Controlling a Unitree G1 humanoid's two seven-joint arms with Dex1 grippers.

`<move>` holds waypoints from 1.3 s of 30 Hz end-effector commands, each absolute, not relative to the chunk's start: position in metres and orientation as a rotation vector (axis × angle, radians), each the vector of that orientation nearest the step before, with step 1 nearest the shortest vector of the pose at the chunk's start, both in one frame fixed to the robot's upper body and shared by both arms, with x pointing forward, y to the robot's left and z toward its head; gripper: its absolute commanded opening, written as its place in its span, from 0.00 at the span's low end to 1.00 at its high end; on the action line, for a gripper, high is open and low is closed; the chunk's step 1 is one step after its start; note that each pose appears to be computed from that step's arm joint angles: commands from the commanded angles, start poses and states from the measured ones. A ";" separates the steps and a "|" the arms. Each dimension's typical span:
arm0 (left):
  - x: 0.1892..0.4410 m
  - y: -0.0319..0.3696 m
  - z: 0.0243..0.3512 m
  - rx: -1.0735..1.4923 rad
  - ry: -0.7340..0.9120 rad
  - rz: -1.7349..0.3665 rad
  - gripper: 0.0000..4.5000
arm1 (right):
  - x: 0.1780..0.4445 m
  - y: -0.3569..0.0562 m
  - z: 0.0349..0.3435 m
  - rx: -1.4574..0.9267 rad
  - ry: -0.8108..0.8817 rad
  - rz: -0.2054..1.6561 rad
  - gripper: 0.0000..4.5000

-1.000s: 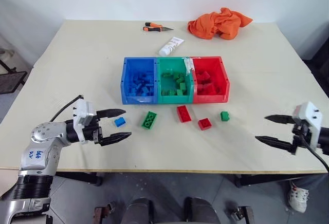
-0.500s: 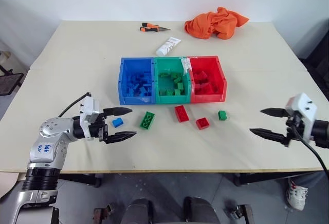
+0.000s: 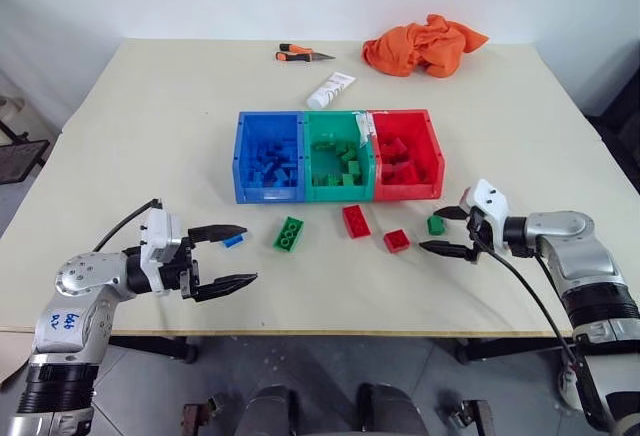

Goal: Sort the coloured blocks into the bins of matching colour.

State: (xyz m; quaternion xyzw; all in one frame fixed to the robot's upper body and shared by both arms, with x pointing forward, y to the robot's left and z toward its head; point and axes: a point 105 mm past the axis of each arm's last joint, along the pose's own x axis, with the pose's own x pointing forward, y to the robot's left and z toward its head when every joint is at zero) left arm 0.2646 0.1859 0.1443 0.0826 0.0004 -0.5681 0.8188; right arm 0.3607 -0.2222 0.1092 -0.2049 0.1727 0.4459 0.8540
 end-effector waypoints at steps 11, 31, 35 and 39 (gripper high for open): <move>0.263 0.187 0.158 0.192 -0.040 -1.198 1.00 | 0.359 -0.216 0.123 -0.395 0.273 0.904 0.36; 0.268 0.174 0.158 0.192 -0.071 -1.196 1.00 | 0.439 -0.062 0.222 -0.258 -0.094 0.884 0.59; 0.265 0.174 0.158 0.188 -0.073 -1.193 1.00 | 0.441 -0.061 0.229 -0.270 -0.129 0.888 0.88; 0.266 0.174 0.157 0.185 -0.071 -1.197 1.00 | 0.436 -0.072 0.230 -0.296 -0.145 0.906 0.99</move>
